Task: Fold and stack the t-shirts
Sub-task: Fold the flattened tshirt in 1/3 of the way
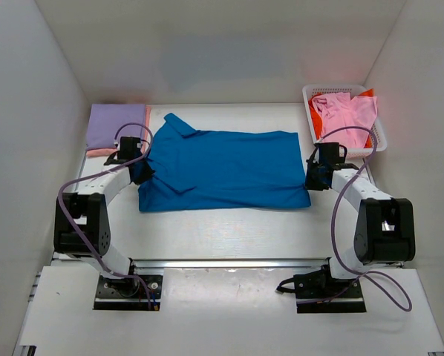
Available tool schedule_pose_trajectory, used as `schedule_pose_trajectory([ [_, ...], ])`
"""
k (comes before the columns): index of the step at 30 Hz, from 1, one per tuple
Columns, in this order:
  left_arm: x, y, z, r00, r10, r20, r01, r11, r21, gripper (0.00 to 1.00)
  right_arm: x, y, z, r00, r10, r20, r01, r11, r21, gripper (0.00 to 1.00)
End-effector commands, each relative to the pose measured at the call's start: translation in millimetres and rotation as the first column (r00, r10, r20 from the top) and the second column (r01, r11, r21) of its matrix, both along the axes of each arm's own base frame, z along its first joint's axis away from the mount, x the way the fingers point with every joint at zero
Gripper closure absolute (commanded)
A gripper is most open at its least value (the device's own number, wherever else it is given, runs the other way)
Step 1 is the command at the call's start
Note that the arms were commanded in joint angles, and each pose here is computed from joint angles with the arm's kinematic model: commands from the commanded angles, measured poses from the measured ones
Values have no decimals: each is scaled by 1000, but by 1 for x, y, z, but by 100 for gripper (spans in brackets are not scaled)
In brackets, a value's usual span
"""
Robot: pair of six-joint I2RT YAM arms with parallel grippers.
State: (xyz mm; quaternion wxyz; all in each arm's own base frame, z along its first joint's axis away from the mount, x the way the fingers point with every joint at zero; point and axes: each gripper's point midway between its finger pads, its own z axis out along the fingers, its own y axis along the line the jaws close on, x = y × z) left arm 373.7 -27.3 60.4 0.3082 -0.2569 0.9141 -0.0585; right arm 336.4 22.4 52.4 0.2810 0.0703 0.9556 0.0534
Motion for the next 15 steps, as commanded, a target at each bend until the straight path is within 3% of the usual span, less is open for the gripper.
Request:
schedule_pose_trajectory([
  [1,5,5,23,998,0,63,-1,1000,12,100,10,-9,17,998,-14,66,16,1000,-25,100],
  [15,0,9,25,998,16,67,-16,1000,6,100,8,-11,12,997,-19,76,21,999,-32,94],
])
